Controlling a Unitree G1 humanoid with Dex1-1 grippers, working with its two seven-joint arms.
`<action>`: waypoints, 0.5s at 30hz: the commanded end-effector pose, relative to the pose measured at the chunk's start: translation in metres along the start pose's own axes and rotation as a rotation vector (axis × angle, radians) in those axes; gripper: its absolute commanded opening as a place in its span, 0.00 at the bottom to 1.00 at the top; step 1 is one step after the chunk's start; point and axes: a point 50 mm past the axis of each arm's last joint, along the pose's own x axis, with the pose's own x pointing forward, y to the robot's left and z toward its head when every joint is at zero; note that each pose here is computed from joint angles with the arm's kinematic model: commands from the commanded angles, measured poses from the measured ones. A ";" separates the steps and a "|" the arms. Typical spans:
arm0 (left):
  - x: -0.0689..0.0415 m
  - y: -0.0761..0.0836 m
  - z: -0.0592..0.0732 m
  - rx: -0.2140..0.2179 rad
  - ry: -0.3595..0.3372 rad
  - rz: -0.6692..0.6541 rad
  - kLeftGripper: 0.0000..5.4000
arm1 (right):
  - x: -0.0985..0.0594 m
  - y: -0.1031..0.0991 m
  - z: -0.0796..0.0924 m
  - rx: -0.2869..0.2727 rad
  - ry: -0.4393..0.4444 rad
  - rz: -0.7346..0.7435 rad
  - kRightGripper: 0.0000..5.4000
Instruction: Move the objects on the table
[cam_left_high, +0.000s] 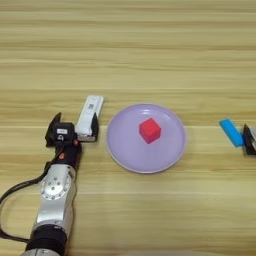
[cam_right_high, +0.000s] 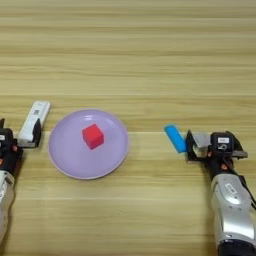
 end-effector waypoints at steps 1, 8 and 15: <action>-0.001 0.001 -0.001 0.008 0.008 0.001 1.00 | 0.000 0.003 -0.011 0.034 0.066 0.015 1.00; -0.001 0.002 -0.001 0.009 0.008 0.001 1.00 | 0.000 0.007 -0.017 0.067 0.107 0.039 1.00; 0.000 0.002 -0.001 0.009 0.008 0.001 1.00 | 0.000 0.008 -0.022 0.067 0.133 0.045 1.00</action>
